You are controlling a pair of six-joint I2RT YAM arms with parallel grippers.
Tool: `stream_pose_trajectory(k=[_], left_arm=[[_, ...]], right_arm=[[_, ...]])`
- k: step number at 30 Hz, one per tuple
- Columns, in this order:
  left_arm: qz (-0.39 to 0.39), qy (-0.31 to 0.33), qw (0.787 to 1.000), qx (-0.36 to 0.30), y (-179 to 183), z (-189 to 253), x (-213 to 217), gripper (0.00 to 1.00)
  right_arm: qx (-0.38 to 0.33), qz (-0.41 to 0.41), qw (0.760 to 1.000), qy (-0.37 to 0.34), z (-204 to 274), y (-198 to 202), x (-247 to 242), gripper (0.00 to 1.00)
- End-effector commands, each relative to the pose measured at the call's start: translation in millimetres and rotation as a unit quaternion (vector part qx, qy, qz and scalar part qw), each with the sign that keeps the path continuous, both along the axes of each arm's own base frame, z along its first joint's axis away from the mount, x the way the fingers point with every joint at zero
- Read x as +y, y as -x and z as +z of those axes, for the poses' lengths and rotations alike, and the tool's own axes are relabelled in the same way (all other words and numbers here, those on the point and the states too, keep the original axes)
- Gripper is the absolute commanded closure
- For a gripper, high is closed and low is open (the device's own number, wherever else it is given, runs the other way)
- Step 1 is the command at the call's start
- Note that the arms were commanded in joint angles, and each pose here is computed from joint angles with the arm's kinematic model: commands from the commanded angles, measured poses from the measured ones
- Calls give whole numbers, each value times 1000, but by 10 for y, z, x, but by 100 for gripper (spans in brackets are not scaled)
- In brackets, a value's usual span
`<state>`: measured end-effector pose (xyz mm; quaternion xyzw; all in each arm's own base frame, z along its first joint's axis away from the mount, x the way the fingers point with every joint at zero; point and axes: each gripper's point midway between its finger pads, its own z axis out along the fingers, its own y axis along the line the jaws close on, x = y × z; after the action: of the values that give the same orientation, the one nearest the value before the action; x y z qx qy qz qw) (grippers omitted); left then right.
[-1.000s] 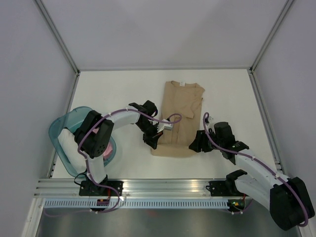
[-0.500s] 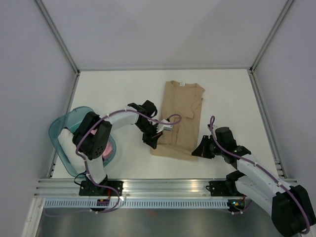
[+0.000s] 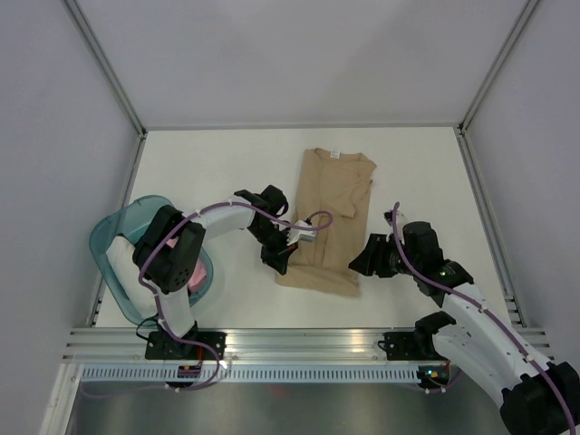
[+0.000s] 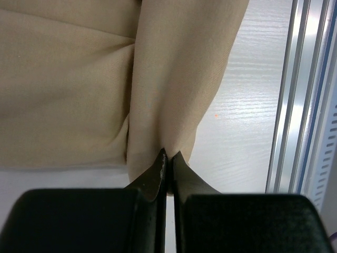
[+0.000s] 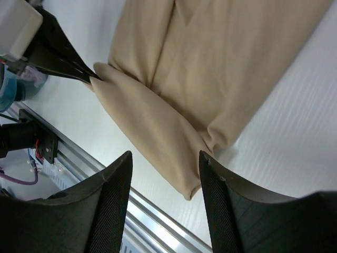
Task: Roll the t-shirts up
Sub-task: Roll the tshirt
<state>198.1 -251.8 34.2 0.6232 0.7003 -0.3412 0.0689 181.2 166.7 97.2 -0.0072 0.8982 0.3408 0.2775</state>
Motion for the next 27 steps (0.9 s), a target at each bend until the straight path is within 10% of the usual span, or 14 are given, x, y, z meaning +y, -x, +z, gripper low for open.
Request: stream_pose_trajectory(k=[1, 22, 27], left_arm=[[-19, 20, 999, -27, -28, 95, -22, 95], [-31, 15, 999, -24, 3, 104, 17, 95], [-33, 11, 999, -17, 22, 83, 35, 95]], right_arm=[[-57, 35, 998, 4, 152, -63, 33, 40], [-9, 103, 988, 117, -525, 252, 228, 31], [8, 112, 988, 109, -614, 334, 257, 48]])
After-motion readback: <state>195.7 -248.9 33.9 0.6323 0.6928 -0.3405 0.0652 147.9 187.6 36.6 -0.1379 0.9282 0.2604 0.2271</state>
